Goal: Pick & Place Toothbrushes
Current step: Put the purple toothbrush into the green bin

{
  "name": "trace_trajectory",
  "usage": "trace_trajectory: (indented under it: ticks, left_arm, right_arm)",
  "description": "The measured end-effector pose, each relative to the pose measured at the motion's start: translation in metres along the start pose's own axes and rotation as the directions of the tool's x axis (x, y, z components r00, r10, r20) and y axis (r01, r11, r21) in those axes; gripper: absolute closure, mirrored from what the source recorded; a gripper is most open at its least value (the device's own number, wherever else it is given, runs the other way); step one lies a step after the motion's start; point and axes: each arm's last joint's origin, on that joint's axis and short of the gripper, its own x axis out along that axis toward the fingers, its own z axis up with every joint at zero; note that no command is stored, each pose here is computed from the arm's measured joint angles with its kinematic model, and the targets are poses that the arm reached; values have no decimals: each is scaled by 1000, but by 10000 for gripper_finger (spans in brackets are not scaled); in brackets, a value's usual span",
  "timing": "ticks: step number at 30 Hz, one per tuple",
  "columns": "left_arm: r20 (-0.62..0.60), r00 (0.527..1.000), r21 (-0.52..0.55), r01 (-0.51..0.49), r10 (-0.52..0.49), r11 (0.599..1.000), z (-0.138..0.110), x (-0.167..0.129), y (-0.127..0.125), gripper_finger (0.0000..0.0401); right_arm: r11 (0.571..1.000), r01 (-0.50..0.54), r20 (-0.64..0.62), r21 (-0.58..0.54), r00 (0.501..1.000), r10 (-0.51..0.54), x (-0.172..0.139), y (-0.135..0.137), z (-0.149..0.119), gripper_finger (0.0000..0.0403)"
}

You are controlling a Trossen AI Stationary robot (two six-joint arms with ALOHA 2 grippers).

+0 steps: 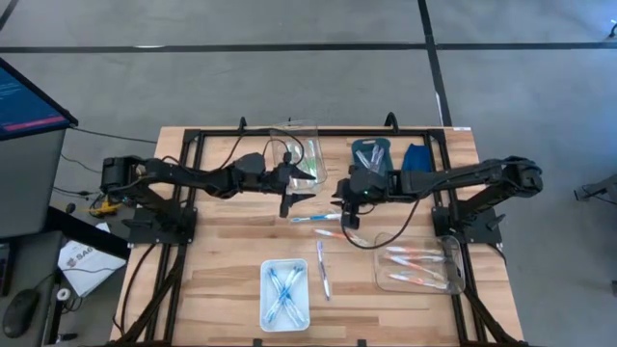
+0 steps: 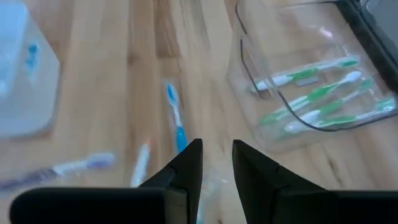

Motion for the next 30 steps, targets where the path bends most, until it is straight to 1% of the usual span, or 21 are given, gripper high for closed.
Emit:
trace_trajectory:
  ticks: [2,4,6,8,10,12,14,17,19,21,24,26,30]
  left_arm:
    - [5,1000,-20,-1,1,1000,2,-2,0,169]
    - [19,1000,-36,8,-8,999,6,-3,-1,169]
    - [22,999,-55,26,-25,998,10,-7,-3,169]
    - [27,998,-74,63,-62,995,16,-12,-6,169]
    - [23,994,-96,108,-106,989,23,-19,-10,169]
    - [-4,985,-109,173,-175,979,25,-26,-15,169]
    - [-56,968,-131,235,-243,963,25,-33,-23,169]
    - [-150,944,-181,266,-294,947,22,-41,-34,177]
    - [-217,918,-197,292,-333,936,18,-45,-44,192]
    - [-257,897,-198,315,-360,928,16,-48,-52,218]
    - [-259,885,-181,348,-386,920,18,-50,-62,269]
    - [-246,891,-149,355,-382,923,21,-51,-66,309]
    - [-256,900,-99,338,-352,936,21,-51,-67,385]
  right_arm:
    - [997,-16,37,79,999,13,-1,5,3,321]
    - [979,-43,68,198,997,30,-2,11,6,321]
    - [939,-81,105,334,993,48,-3,18,9,321]
    - [883,-125,133,452,989,72,-5,25,12,321]
    - [839,-172,158,516,982,105,-7,35,13,321]
    - [820,-219,179,529,973,144,-10,48,14,321]
    - [814,-266,196,516,962,190,-14,63,14,321]
    - [805,-318,229,501,945,231,-21,82,14,321]
    - [808,-329,236,488,941,241,-24,89,13,321]
    - [810,-335,231,481,940,251,-25,94,12,321]
    - [817,-321,203,479,946,252,-25,95,9,321]
    - [821,-303,184,483,952,244,-24,92,7,321]
    - [834,-251,106,492,968,229,-19,81,2,321]
